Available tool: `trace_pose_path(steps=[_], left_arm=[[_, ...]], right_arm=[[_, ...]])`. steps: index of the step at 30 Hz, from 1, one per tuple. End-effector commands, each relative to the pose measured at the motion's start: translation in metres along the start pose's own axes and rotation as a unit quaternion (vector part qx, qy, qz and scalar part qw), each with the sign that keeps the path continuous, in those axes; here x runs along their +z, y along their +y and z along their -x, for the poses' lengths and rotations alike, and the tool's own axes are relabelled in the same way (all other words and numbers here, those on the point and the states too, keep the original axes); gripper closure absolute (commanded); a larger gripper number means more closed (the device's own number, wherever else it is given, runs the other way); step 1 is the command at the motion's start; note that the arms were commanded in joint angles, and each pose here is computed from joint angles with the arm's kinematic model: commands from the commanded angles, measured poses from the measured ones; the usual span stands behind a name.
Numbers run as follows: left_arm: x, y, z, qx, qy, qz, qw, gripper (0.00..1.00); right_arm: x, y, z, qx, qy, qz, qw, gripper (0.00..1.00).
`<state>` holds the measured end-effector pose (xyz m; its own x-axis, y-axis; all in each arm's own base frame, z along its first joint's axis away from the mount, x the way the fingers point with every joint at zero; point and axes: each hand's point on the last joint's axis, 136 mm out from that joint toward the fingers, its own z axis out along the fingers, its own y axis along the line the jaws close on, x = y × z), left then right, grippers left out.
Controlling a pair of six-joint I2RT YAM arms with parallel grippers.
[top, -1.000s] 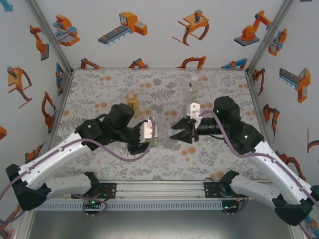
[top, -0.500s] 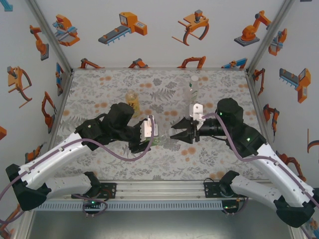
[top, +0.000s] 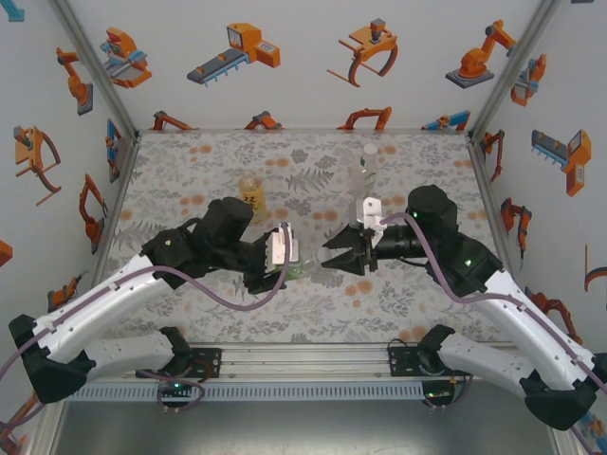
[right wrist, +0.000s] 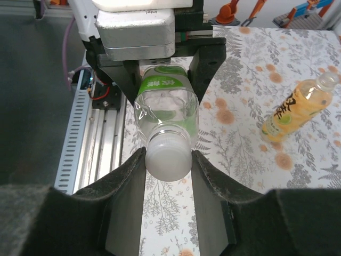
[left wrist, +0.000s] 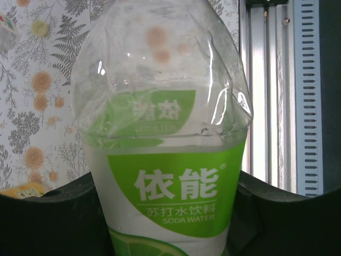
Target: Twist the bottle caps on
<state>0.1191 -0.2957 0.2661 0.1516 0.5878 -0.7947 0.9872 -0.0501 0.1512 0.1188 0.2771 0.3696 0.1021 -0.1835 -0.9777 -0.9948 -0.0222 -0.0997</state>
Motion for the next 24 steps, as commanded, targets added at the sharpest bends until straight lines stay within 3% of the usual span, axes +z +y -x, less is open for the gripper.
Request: trace_pose_path(steps=[1,24], left_arm=[[-0.007,-0.013,0.013,0.033,-0.036,-0.026,0.998,1.0],[-0.012,-0.018,0.027,0.045,-0.062,-0.039,0.996,1.0]], right_arm=[[-0.001,0.005,0.011,-0.005,-0.011,0.017,1.0,1.0],[0.004,0.015,0.01,0.003,-0.012,0.053,0.999,1.0]])
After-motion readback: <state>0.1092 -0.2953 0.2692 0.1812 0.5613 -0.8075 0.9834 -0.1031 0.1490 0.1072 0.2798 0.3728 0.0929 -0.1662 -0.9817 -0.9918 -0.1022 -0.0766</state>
